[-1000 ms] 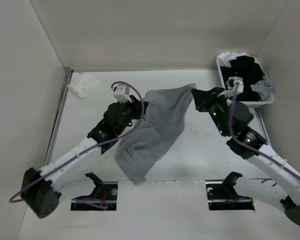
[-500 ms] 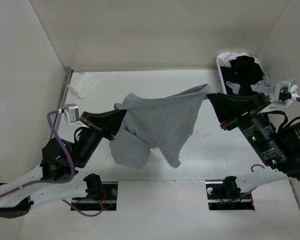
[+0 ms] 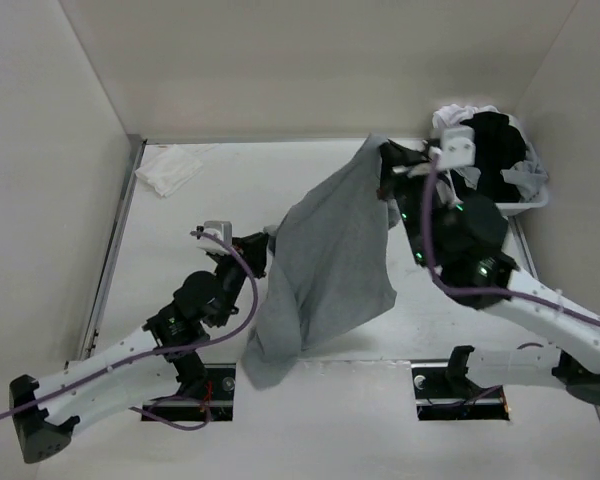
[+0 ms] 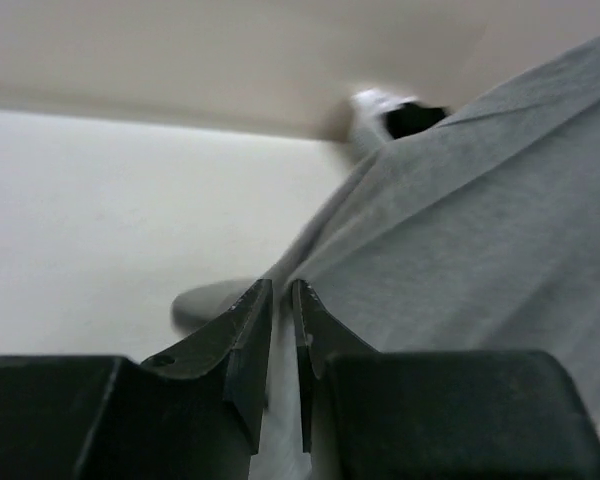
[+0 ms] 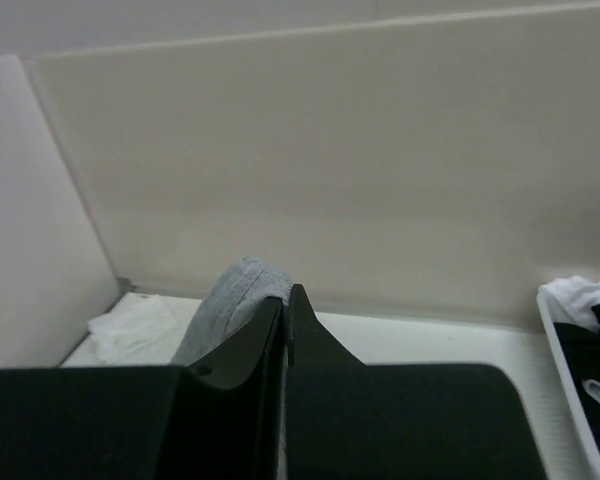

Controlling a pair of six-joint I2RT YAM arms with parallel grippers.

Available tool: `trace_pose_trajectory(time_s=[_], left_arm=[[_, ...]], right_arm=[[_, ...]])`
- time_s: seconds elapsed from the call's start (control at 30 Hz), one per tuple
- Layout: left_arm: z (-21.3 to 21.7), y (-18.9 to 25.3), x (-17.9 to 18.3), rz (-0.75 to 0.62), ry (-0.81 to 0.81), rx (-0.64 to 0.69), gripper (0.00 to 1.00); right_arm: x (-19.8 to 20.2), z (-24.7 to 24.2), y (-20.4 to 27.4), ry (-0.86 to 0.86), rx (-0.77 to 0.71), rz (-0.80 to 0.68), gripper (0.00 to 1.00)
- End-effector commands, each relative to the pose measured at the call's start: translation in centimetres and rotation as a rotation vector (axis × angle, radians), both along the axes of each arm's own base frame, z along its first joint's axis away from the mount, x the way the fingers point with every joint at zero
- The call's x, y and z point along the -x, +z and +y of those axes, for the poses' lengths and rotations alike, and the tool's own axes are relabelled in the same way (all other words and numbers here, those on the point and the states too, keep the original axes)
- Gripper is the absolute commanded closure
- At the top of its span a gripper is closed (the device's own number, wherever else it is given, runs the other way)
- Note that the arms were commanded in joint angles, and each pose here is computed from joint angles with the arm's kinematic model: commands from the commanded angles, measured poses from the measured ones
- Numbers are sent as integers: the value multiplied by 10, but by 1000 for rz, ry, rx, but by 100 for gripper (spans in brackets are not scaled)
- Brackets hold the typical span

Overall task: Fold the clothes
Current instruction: Flatten the tank top out

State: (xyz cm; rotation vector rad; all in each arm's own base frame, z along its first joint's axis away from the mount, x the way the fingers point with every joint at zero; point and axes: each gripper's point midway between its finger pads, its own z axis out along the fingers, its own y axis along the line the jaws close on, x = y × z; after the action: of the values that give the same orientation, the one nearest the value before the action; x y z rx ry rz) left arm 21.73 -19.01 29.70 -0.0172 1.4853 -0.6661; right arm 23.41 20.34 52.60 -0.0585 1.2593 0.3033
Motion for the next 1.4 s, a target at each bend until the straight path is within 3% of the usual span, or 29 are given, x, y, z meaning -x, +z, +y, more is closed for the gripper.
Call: trace_pose_trajectory(time_s=[0.0,0.1,0.17,0.23,0.33,0.47,0.5,0.63,0.7,0.8,0.9,1.07,1.27,1.37], left_arm=[[23,-20,-33,72,141,31,88],[50,-39,-73,182,294,24,88],[71,-49,-97,263,386,32,82],[80,-52,-112,314,413,35,74],[54,-54,-106,331,308,-16,72],[-10,-97,-65,405,90,-229,78],[-25,-110,-53,429,43,-277,79],[-78,-158,-12,497,-91,-437,77],[-100,-175,-3,508,-121,-498,72],[-125,-186,4,511,-154,-542,64],[-139,-198,8,506,-166,-595,58],[-141,-217,12,532,-173,-646,56],[-135,-233,13,555,-152,-699,78],[-128,-239,12,561,-132,-734,77]], right_arm=[[-62,36,-48,124,-33,113,100],[-159,41,-85,146,-85,242,100],[-227,38,-98,126,-134,318,99],[-279,40,-116,118,-166,415,86],[-302,38,-150,94,-155,539,60],[-277,23,-200,56,-164,574,52],[-264,19,-212,59,-179,580,57],[-207,5,-277,67,-238,672,96],[-182,-2,-311,62,-262,734,97],[-153,-12,-353,42,-285,803,90],[-127,-22,-386,31,-323,853,73],[-105,-26,-413,66,-360,894,65],[-92,-23,-433,82,-382,939,56],[-90,-18,-440,104,-383,966,52]])
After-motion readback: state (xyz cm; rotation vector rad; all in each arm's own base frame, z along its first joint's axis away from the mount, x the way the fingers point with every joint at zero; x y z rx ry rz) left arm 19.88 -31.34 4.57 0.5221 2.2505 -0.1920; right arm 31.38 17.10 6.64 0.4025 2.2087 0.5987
